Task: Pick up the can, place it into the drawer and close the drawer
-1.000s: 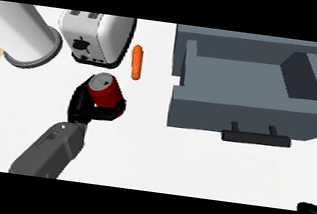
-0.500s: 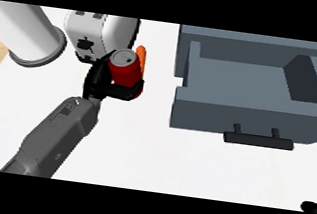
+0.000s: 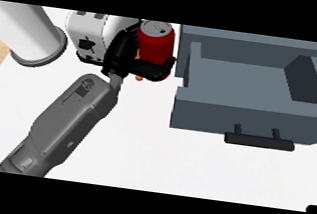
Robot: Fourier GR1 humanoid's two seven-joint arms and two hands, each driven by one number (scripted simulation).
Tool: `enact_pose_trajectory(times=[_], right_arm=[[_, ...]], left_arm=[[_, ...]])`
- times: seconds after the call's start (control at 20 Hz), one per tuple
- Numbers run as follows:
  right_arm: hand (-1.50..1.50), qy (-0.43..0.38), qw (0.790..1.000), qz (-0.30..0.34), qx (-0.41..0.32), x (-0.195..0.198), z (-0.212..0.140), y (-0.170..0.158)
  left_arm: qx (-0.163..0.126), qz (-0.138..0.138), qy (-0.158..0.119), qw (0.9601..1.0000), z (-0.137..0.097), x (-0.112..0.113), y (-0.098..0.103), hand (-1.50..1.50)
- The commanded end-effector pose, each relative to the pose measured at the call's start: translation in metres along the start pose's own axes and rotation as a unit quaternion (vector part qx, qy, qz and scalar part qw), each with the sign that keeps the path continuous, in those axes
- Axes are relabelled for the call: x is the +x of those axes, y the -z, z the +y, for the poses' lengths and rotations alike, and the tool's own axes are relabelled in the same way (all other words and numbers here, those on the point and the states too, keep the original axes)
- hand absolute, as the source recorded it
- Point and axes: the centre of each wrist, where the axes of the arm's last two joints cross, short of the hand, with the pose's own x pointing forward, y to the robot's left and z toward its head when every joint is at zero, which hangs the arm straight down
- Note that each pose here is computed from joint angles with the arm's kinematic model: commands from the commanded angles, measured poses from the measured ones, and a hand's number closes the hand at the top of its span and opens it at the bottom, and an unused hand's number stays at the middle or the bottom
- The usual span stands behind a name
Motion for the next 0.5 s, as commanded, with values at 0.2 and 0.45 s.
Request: enact_pose_trajectory(times=[0.2, 0.45], right_arm=[[-1.50, 0.001, 1.000, 0.004, -0.001, 0.006, 0.007, 0.007], [-1.50, 0.004, 1.000, -0.012, 0.001, 0.005, 0.002, -0.005]], left_arm=[[-0.015, -0.018, 0.013, 0.9996, -0.072, 0.070, 0.022, 1.50], [-0.023, -0.010, 0.040, 0.9989, -0.080, 0.111, 0.045, 1.50]])
